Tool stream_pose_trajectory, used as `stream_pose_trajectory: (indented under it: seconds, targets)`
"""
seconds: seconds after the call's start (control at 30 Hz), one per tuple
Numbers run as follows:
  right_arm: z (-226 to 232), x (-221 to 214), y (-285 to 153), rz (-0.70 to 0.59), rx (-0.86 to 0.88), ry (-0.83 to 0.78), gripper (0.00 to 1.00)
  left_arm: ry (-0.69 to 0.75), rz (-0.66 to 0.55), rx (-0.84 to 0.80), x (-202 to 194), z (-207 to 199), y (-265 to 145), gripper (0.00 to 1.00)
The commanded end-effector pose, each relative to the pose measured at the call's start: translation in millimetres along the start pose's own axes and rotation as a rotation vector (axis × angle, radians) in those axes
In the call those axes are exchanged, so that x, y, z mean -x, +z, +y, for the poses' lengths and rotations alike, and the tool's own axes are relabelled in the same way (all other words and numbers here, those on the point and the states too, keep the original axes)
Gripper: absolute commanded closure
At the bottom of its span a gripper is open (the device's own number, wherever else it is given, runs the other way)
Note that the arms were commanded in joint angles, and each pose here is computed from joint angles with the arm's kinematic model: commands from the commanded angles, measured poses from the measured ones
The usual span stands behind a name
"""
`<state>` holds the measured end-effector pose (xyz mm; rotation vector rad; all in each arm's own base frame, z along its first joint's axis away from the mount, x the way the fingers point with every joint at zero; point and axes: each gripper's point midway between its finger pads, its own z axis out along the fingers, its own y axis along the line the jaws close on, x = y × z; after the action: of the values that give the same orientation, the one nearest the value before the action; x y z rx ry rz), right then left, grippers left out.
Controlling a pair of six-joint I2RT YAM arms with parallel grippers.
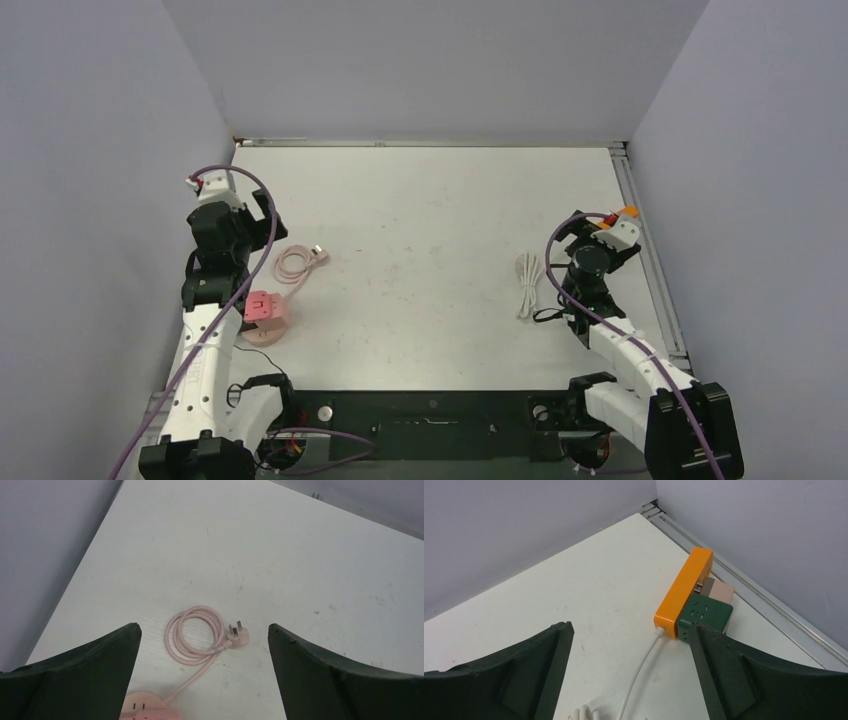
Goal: Pull the plug off the socket
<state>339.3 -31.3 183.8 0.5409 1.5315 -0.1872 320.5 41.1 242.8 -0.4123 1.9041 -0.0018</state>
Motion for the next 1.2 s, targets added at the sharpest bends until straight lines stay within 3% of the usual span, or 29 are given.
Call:
stream_pose_trajectory:
  seconds: [0.0,0.4,0.77,0.97,1.17]
  targets:
    - [-2.6,0.2,-0.6,0.01,-0.011,0.022,0.1,-0.023,-0.057,-0.001,24.1,-4.1,-4.6,0.04]
    - [-15.8,-4.9,-2.1,0.084,-0.087,0.081,0.1,-0.01,-0.024,-0.056,15.0,-19.7,-3.4,0.04]
    - [-55.9,-50.0,-5.5,0.323,-0.158,0.149,0.1,0.166,0.091,-0.312,-28.4,-103.2,-13.6,0.04]
    - [-22.5,-78.1,13.6,0.451,0.017,0.19,0.06,0.19,0.154,-0.393,-45.2,-125.2,-17.3,0.04]
    - [-8.7,-102.7,36.0,0.538,0.041,0.172,0.02,0.203,0.182,-0.411,-51.6,-130.4,-17.8,0.04]
